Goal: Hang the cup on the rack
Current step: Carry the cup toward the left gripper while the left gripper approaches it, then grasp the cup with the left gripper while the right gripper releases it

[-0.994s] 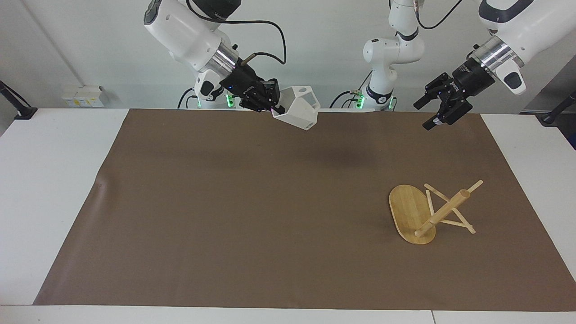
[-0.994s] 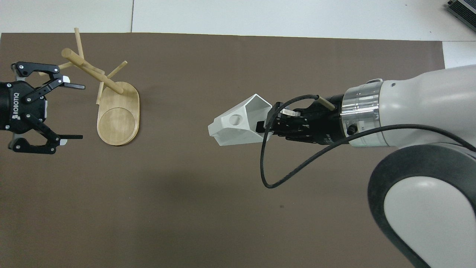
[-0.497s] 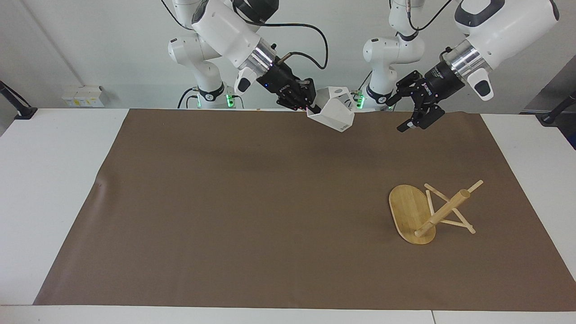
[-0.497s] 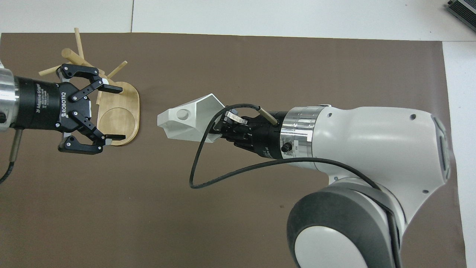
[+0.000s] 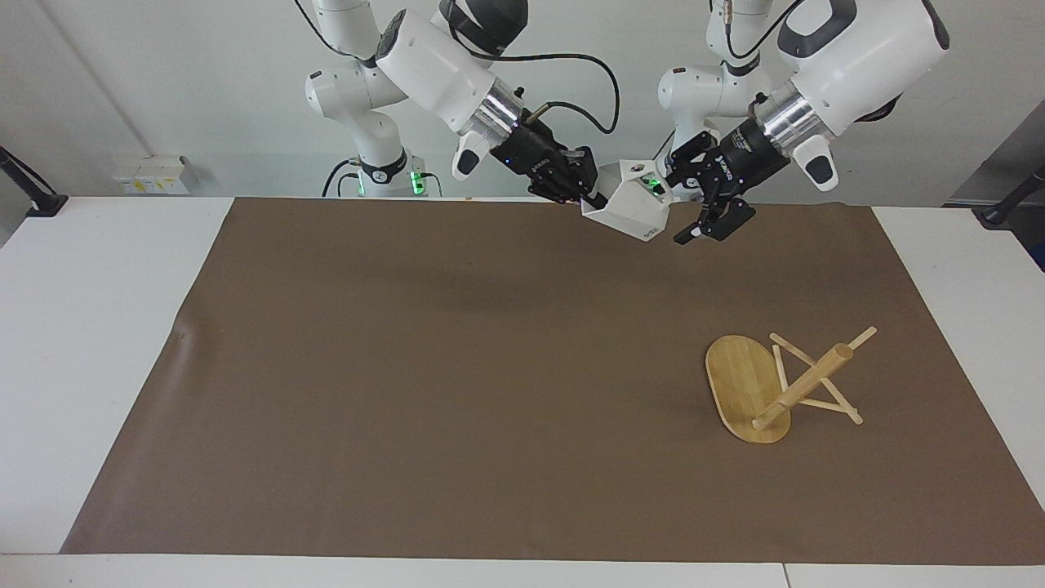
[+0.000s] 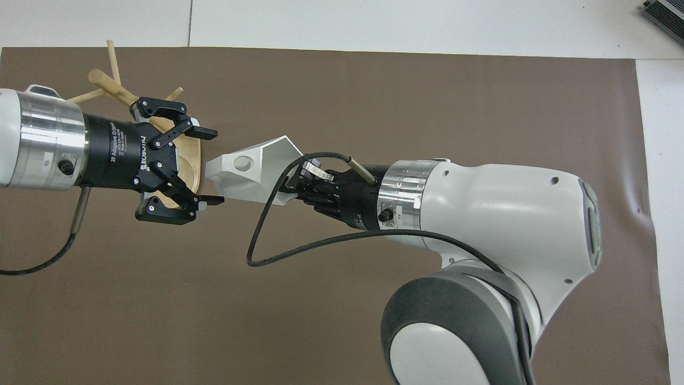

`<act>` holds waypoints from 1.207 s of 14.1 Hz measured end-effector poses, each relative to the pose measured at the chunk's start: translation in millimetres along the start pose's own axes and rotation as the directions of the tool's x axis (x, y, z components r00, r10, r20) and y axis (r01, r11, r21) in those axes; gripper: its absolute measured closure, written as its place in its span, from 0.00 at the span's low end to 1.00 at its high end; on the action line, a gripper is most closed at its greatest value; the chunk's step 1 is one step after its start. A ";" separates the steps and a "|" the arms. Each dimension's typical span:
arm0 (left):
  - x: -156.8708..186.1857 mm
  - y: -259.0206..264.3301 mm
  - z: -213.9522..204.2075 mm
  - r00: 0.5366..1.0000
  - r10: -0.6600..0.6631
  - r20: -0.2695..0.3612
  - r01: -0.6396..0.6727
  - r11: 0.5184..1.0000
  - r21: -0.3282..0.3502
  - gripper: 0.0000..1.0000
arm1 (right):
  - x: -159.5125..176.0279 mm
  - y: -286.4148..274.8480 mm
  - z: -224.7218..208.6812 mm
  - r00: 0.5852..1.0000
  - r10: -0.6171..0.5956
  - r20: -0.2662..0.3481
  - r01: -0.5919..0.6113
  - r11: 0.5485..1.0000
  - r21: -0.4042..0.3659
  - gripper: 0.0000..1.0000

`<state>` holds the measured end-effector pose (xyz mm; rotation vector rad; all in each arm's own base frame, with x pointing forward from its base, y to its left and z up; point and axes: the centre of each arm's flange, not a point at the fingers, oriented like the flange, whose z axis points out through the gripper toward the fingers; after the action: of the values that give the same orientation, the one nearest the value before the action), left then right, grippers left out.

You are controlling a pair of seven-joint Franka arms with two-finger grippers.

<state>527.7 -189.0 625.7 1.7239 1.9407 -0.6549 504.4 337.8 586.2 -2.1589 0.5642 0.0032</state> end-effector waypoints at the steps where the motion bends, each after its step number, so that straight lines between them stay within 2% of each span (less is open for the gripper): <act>1: -3.4 -1.6 3.4 1.000 -0.007 0.001 0.007 1.000 -0.001 0.00 | -0.2 -0.1 0.1 1.000 0.000 0.000 0.000 1.000 0.000 0.91; 6: -2.5 -6.6 25.5 1.000 -0.025 -0.009 0.025 0.999 0.022 0.00 | -0.1 0.0 0.0 1.000 0.000 0.000 0.000 1.000 0.000 0.91; 13: -3.0 -6.5 26.3 0.999 -0.033 -0.007 0.033 0.999 0.016 0.00 | 0.2 0.2 0.0 1.000 0.001 0.000 -0.001 1.000 0.000 0.91; 15: -4.7 -7.7 26.7 1.000 -0.029 -0.007 0.030 0.999 0.016 0.04 | 0.7 0.7 0.1 1.000 0.002 -0.001 -0.002 1.000 -0.001 0.91; 17: -5.8 -8.9 26.5 1.000 -0.016 -0.008 0.016 1.000 0.016 0.28 | 3.5 1.0 -1.5 1.000 0.006 -0.008 -0.006 1.000 0.004 0.91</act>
<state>520.1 -210.9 609.0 1.7247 1.9615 -0.6723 506.9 334.8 585.6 -2.1542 0.5750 -0.0036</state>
